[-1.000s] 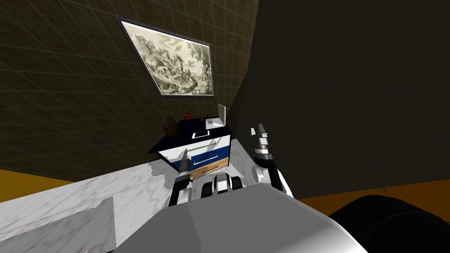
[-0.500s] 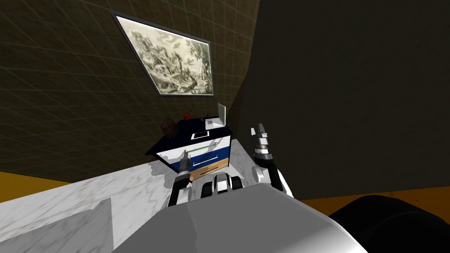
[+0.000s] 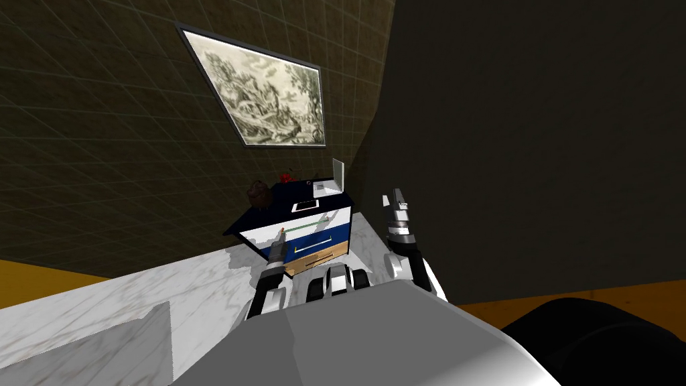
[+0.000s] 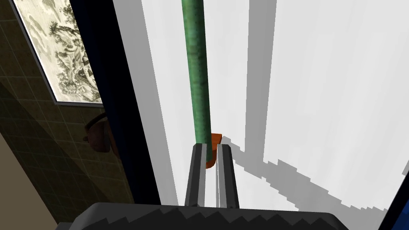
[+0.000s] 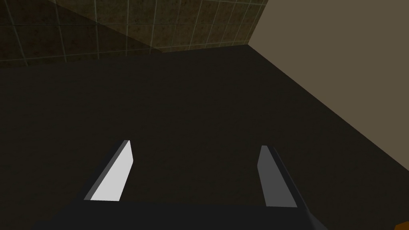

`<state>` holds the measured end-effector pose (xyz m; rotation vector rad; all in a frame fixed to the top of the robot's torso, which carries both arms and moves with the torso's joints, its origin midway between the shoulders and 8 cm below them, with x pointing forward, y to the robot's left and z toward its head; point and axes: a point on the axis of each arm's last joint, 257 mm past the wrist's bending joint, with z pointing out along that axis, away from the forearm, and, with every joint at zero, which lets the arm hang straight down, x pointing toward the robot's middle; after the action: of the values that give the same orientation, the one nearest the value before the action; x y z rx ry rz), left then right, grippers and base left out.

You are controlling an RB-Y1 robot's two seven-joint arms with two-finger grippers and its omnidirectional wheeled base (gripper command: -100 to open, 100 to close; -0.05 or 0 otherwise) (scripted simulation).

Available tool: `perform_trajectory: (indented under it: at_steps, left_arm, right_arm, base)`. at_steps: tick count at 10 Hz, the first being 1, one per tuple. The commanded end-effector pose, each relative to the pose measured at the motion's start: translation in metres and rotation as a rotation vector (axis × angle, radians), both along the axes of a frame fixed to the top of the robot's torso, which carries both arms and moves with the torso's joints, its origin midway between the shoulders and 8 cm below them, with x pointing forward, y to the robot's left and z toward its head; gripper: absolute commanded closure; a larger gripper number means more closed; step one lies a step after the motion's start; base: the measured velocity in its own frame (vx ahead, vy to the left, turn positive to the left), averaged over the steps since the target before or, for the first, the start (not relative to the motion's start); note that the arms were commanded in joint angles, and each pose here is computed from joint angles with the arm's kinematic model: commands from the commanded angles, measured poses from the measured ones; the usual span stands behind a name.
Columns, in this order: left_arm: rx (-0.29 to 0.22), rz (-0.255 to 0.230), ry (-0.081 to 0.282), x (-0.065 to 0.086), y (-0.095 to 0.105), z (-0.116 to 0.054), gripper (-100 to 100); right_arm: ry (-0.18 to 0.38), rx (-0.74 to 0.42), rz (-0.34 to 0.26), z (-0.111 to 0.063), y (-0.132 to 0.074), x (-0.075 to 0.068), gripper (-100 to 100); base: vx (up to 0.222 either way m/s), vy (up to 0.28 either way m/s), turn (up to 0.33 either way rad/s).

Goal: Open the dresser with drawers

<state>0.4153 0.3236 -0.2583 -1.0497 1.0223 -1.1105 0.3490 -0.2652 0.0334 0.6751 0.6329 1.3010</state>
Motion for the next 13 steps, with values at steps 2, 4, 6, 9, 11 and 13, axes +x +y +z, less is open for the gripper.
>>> perform_trajectory:
  at_steps: [2,4,6,9,11,13]
  left_arm:
    - [0.046,-0.014,0.012,0.004,0.012,0.008,-100]
    - [-0.012,0.005,0.001,0.006,0.002,0.010,-100]
    - [-0.060,0.020,-0.007,0.006,-0.007,0.009,-100]
    - [-0.081,0.027,-0.010,0.006,-0.010,0.008,-100]
    - [-0.083,0.030,-0.010,0.010,-0.008,0.018,-100]
    - [-0.083,0.028,-0.010,0.006,-0.011,0.008,100]
  right_arm:
    - [0.000,0.000,0.000,0.000,0.000,0.000,0]
    - [0.000,0.000,0.000,0.000,0.000,0.000,0]
    - [0.000,0.000,0.000,0.000,0.000,0.000,0]
    - [0.000,0.000,0.000,0.000,0.000,0.000,0]
    - [0.000,0.000,0.000,0.000,0.000,0.000,0]
    - [0.000,0.000,0.000,0.000,0.000,0.000,0]
  base:
    - [0.005,-0.025,0.010]
    - [0.002,-0.059,0.011]
    - [0.004,-0.017,0.000]
    - [0.000,0.000,0.000]
    - [0.070,0.010,-0.014]
    - [-0.007,0.004,0.010]
